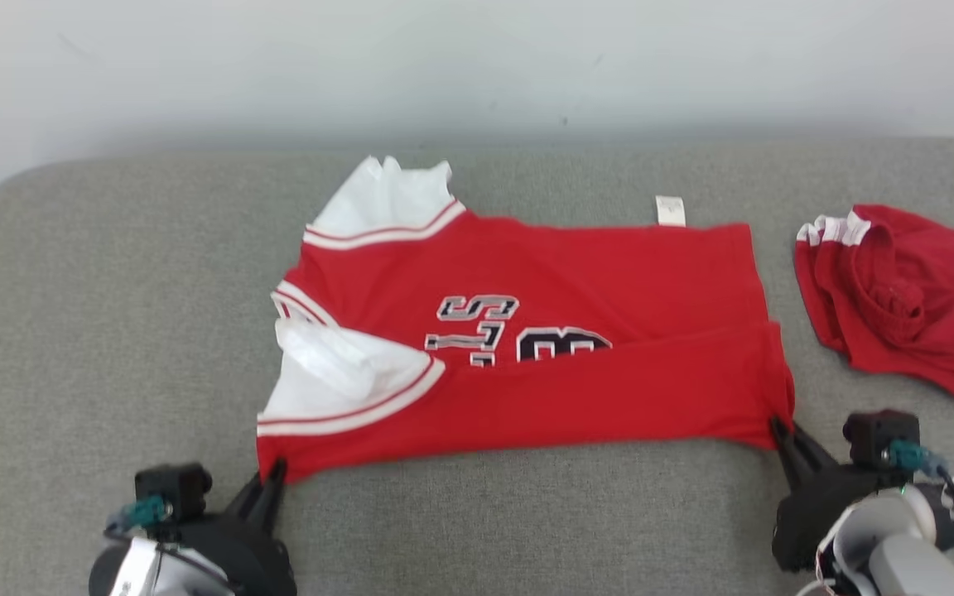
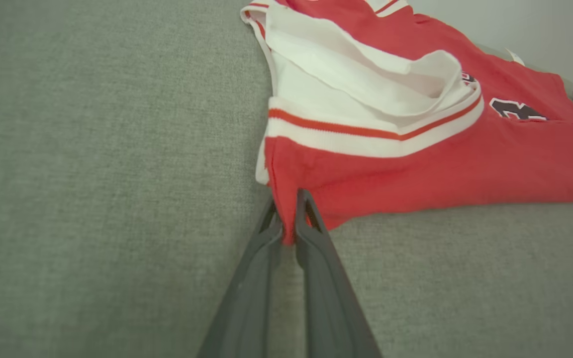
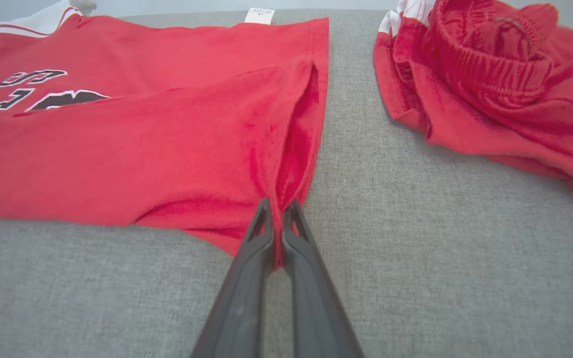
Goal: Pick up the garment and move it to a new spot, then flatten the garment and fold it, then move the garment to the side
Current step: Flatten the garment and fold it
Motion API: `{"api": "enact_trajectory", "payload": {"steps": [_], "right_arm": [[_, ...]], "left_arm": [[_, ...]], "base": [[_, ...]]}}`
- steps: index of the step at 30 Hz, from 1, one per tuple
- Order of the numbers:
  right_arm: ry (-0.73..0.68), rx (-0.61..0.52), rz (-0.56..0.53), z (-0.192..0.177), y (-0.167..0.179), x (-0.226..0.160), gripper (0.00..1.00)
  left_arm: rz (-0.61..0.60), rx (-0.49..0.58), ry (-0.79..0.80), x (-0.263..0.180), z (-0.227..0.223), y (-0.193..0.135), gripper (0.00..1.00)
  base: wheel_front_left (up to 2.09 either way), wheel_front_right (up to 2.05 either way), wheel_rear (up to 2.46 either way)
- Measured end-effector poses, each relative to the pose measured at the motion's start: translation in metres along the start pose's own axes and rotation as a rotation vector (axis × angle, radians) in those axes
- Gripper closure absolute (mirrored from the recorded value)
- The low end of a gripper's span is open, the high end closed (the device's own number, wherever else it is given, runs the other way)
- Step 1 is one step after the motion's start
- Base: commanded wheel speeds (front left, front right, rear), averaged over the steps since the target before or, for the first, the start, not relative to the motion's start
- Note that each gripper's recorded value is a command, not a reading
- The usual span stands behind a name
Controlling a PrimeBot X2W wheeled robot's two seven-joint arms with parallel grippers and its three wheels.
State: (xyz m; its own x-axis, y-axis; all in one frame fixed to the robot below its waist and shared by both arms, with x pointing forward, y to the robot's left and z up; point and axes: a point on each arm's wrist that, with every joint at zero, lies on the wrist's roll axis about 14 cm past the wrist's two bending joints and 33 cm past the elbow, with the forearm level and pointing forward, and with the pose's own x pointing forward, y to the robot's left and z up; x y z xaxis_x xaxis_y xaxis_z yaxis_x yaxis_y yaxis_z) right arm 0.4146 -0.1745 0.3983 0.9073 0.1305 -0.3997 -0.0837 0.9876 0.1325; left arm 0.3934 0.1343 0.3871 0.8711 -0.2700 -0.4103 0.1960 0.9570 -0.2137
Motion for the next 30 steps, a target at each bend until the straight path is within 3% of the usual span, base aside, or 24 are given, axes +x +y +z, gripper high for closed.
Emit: {"api": "enact_trajectory", "payload": {"steps": [21, 30], "right_arm": [[0.013, 0.031, 0.026, -0.039, 0.005, -0.074, 1.0], [0.08, 0.066, 0.024, -0.06, 0.006, -0.09, 1.0]], "left_arm": [[0.007, -0.08, 0.041, -0.084, -0.062, -0.013, 1.0], [0.03, -0.057, 0.03, -0.09, -0.054, -0.005, 1.0]], "base": [[0.0, 0.0, 0.0], [0.0, 0.0, 0.0]]}}
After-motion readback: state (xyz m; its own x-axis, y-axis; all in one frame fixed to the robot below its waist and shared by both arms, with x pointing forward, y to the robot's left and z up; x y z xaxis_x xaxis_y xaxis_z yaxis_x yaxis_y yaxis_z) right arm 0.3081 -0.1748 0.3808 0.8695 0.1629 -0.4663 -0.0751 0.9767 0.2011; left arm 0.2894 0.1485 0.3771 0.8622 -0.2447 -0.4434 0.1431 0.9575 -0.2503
